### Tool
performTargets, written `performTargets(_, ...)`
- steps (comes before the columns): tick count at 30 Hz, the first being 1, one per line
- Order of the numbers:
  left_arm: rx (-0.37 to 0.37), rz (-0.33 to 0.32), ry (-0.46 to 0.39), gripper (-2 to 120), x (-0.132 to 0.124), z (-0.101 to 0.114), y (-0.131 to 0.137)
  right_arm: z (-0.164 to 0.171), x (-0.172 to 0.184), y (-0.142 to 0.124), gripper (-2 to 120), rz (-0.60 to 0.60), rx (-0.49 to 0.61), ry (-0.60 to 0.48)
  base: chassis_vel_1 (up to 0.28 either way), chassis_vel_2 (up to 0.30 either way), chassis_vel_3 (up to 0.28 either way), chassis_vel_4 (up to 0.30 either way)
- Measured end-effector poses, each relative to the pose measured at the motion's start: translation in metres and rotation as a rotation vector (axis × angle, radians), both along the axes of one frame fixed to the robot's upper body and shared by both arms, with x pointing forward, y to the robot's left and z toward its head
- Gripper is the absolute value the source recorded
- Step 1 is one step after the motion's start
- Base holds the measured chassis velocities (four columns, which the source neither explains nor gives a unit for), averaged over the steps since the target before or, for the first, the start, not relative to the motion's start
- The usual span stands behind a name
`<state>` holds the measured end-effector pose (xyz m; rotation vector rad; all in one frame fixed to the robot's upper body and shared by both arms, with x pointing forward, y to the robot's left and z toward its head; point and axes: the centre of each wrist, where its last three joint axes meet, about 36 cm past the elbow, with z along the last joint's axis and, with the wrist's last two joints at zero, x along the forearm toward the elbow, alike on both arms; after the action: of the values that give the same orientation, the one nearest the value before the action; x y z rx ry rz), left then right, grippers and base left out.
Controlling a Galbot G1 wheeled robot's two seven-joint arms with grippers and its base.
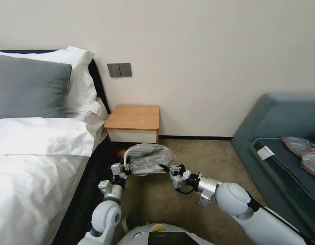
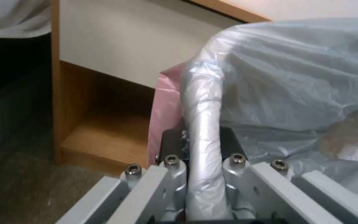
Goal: Pick up the garbage bag from the table and place it over the trash can.
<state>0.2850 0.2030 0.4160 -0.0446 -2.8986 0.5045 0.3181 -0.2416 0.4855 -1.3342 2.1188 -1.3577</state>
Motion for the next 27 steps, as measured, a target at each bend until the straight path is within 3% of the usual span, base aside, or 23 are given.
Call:
performTargets(12, -0.043, 0.054, -0.001, 3, 0.007, 0.01, 0.008, 0.0, -0.007, -0.003, 0, 0.027, 0.041, 0.096, 0.0, 0.0, 0.0, 0.0)
performTargets(27, -0.212, 0.062, 0.06, 3, -0.003, 0.032, 0.007, -0.027, 0.004, -0.017, 0, 0.002, 0.033, 0.148, 0.0, 0.0, 0.0, 0.0)
